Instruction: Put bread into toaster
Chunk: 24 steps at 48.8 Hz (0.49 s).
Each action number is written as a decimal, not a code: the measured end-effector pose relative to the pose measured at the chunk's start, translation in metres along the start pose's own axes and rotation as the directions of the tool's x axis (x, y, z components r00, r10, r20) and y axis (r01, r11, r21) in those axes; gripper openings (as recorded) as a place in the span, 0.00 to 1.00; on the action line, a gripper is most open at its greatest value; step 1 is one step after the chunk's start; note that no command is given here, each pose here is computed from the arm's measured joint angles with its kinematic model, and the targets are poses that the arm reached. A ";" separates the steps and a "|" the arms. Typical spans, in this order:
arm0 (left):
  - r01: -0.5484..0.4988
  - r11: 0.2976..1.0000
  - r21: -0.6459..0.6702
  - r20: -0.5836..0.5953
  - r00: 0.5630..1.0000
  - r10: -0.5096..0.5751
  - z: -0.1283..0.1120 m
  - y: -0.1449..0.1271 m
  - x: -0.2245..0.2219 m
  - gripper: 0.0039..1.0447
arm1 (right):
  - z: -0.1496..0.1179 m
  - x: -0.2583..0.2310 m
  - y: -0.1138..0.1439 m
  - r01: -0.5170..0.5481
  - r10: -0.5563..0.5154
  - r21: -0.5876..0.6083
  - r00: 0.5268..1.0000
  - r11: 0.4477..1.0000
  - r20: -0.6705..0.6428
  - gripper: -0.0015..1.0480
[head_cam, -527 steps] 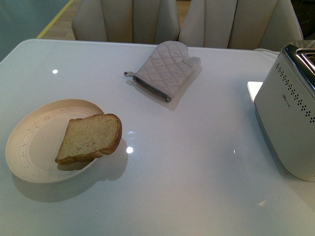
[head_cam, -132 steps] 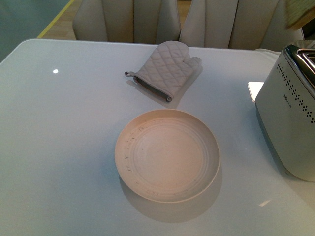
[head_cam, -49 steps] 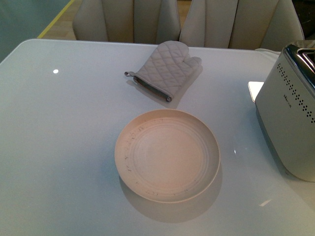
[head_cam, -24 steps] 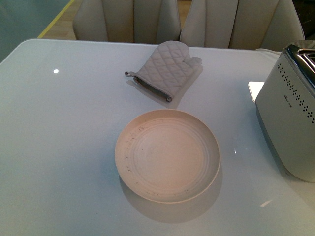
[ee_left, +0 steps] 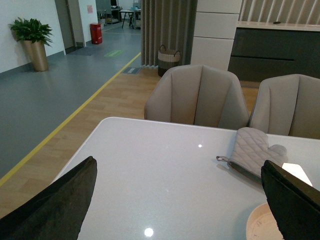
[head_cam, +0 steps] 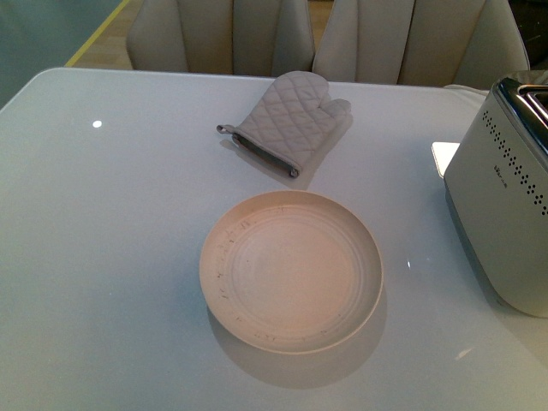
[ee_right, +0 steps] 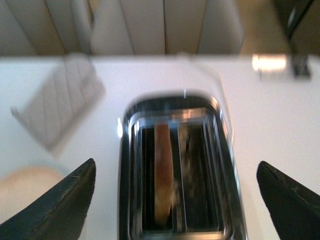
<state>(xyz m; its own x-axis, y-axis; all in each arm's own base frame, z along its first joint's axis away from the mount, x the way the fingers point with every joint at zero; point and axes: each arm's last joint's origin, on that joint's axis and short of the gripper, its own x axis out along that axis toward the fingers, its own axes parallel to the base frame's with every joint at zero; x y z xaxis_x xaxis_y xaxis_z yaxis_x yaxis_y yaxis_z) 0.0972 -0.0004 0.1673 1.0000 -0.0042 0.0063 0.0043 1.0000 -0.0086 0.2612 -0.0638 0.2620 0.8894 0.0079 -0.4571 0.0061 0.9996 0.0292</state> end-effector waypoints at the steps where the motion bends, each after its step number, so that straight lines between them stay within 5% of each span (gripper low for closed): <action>1: 0.000 1.000 0.000 0.000 1.000 0.000 0.000 0.000 0.000 0.94 | -0.001 -0.007 0.000 -0.001 0.001 -0.005 0.997 1.000 0.082 0.86; 9: 0.000 1.000 0.000 0.000 1.000 0.000 0.000 0.000 0.000 0.94 | -0.039 -0.063 0.018 0.020 0.002 -0.045 0.898 0.999 0.441 0.59; 21: 0.000 1.000 0.000 0.000 1.000 0.000 0.000 0.000 0.000 0.94 | -0.097 -0.074 0.041 0.022 -0.004 -0.034 0.896 0.999 0.444 0.04; 24: 0.000 1.000 0.000 0.000 1.000 0.000 0.000 0.000 0.000 0.94 | -0.104 -0.076 0.045 0.021 -0.004 -0.033 0.892 0.999 0.452 0.02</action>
<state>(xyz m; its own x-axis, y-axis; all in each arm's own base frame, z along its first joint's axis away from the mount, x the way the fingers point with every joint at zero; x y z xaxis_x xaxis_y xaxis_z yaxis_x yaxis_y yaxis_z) 0.0972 -0.0004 0.1673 1.0000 -0.0038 0.0063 0.0039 1.0000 -0.0090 0.1463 -0.0167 0.2052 0.9999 -0.0095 -0.0055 0.0095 0.9999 -0.0098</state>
